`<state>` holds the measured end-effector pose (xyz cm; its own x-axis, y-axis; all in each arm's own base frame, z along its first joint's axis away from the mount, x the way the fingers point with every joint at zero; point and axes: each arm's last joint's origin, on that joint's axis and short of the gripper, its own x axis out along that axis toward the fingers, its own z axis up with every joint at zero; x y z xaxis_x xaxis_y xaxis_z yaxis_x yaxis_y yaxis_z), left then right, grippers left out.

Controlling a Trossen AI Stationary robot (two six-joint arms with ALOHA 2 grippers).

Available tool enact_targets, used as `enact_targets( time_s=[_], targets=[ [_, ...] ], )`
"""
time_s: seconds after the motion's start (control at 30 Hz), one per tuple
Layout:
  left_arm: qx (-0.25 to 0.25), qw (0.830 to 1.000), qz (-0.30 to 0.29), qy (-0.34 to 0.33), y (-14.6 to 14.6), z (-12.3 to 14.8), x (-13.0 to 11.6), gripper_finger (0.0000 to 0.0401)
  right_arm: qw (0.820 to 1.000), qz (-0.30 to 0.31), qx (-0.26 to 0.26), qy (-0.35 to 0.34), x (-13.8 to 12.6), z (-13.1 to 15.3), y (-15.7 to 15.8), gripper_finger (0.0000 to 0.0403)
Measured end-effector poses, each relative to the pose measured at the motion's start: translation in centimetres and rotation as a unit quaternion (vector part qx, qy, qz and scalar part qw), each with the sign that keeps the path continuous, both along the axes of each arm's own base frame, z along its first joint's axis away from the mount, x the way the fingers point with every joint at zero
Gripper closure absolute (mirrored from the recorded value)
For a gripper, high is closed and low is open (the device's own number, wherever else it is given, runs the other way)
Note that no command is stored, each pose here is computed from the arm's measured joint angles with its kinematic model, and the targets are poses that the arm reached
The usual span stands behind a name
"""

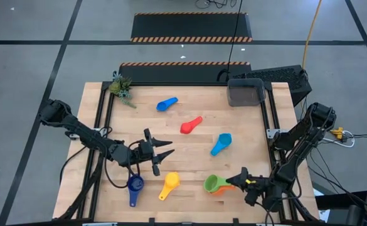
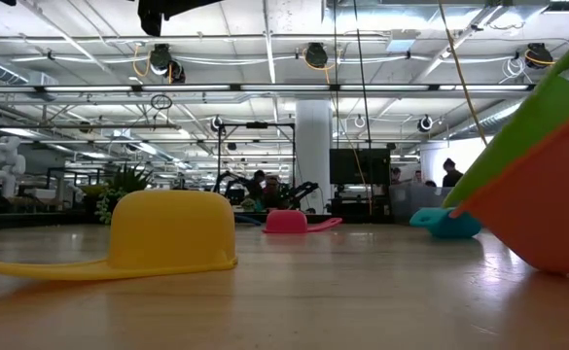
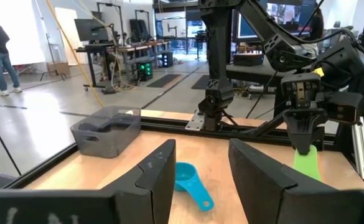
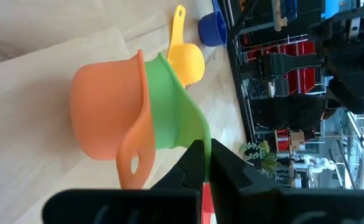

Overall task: Nest measuring cups in basket
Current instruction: Stack the green measuring cup on top of the orange measuring cup

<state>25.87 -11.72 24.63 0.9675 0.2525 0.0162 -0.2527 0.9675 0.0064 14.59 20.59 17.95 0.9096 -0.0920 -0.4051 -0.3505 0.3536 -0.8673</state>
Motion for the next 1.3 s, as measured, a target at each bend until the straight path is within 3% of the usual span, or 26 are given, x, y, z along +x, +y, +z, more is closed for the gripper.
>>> enact_targets(
  time_s=[0.4,1.3],
  targets=[
    [0.001,1.0,0.0,0.0,0.0,0.0,0.0,0.0249,0.999,0.005,0.004,0.033,-0.7,-0.6,-0.2,0.0395],
    [0.021,1.0,0.008,0.003,0.1,0.1,0.0,0.0249,1.0,-0.027,-0.004,0.013,0.5,-2.1,-2.1,0.0402]
  ],
)
